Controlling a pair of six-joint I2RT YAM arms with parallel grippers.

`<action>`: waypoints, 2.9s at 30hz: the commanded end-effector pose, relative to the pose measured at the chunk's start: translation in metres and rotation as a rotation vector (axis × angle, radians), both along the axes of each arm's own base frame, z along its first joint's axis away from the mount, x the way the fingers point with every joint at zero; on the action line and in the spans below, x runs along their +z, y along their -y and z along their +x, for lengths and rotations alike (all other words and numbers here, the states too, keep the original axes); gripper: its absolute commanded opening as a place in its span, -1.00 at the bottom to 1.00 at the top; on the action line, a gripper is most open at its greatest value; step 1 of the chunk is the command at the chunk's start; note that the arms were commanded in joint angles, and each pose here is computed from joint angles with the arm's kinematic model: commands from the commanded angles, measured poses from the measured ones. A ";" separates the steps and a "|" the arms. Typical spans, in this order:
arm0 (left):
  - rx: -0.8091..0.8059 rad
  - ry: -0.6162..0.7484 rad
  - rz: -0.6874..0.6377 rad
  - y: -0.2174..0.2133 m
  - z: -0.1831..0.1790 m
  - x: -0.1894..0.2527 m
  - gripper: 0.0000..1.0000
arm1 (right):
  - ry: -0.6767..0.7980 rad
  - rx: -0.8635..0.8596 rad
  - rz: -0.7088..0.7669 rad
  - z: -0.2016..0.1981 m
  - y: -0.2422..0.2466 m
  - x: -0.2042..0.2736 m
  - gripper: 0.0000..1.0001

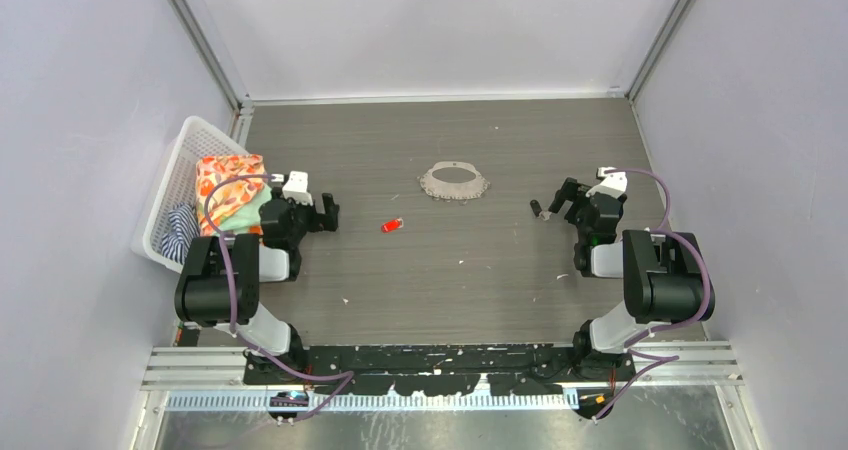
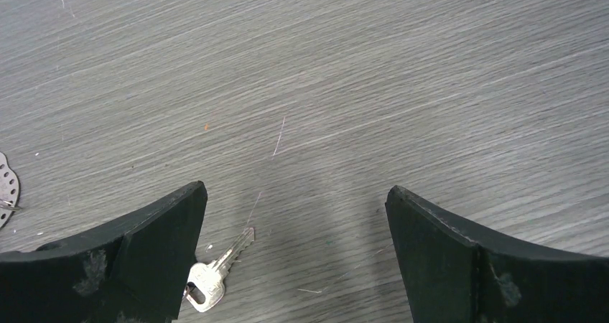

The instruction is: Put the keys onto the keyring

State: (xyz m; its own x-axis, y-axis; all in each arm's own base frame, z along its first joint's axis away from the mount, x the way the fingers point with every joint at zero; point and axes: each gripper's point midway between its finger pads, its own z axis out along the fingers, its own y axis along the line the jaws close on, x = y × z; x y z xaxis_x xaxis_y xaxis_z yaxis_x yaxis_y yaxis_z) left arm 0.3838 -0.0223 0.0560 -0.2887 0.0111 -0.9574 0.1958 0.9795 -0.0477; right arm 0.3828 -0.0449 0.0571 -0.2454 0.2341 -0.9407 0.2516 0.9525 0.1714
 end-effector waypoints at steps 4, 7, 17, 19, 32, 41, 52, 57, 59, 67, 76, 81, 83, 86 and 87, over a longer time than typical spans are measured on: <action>-0.012 0.074 0.011 0.001 0.007 0.020 0.99 | 0.051 -0.106 0.000 0.002 0.017 0.019 1.00; -0.014 0.089 -0.002 -0.001 0.007 0.027 0.99 | 0.024 -0.182 0.004 -0.007 0.027 0.040 1.00; -0.256 -0.355 -0.104 0.034 -0.016 0.086 0.99 | 0.125 -0.036 0.517 0.008 -0.038 0.136 1.00; -0.283 -0.418 -0.126 0.039 -0.026 0.095 1.00 | 0.026 0.097 0.421 0.024 -0.064 0.134 1.00; -0.458 -0.478 -0.134 0.072 -0.052 0.128 0.79 | -0.320 0.684 0.126 0.054 -0.204 0.053 0.48; -0.557 -0.501 -0.103 0.090 -0.070 0.127 0.59 | -0.410 0.688 0.017 0.070 -0.213 0.015 0.29; -0.597 -0.489 -0.099 0.094 -0.079 0.133 0.58 | -0.480 0.637 -0.022 0.084 -0.212 0.001 0.14; -0.599 -0.486 -0.088 0.093 -0.079 0.133 0.57 | -0.504 0.631 -0.024 0.087 -0.213 -0.002 0.03; -0.599 -0.488 -0.083 0.092 -0.079 0.134 0.58 | -0.520 0.640 -0.024 0.087 -0.216 -0.005 -0.05; -0.597 -0.476 -0.046 0.088 -0.080 0.138 0.70 | -0.553 0.645 -0.026 0.086 -0.219 -0.012 -0.19; -0.602 -0.468 -0.033 0.088 -0.082 0.143 0.67 | -0.572 0.653 -0.037 0.086 -0.221 -0.016 -0.66; -0.623 -0.468 -0.027 0.089 -0.085 0.143 0.67 | -0.565 0.690 -0.079 0.081 -0.228 -0.012 -0.98; -0.630 -0.465 -0.028 0.090 -0.086 0.145 0.67 | -0.560 0.705 -0.113 0.077 -0.232 -0.008 -0.98; -0.642 -0.448 -0.023 0.091 -0.087 0.153 0.67 | -0.513 0.731 -0.130 0.071 -0.246 0.010 -0.98; -0.646 -0.440 -0.020 0.091 -0.088 0.158 0.67 | -0.488 0.754 -0.156 0.069 -0.251 0.020 -0.98</action>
